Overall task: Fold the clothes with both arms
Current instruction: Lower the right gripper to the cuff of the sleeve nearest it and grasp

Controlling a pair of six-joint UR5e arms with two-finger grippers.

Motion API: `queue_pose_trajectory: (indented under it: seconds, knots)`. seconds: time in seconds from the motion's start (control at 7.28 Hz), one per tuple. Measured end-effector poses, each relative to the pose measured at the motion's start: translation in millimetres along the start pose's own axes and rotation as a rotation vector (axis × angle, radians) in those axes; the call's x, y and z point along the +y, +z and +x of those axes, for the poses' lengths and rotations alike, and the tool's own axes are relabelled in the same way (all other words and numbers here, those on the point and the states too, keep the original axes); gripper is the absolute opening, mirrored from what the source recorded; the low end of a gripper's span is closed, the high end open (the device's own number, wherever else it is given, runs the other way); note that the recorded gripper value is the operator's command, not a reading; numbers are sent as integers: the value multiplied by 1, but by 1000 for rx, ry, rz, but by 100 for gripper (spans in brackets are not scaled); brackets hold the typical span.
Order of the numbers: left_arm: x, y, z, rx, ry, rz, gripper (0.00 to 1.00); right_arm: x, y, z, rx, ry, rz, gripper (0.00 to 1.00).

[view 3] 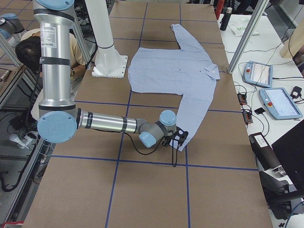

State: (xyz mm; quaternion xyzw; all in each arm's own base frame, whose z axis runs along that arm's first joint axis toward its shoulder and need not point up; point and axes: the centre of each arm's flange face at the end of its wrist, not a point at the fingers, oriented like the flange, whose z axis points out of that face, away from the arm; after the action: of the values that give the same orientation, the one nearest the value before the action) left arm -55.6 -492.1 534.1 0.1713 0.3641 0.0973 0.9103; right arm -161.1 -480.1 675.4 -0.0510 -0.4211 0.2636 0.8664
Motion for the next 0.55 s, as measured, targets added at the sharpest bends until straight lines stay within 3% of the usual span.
queue_pose_trajectory:
  seconds: [0.55]
  knots:
    - [-2,-4,4,1,6,7,100,1,-3,1,-3,2,1,0]
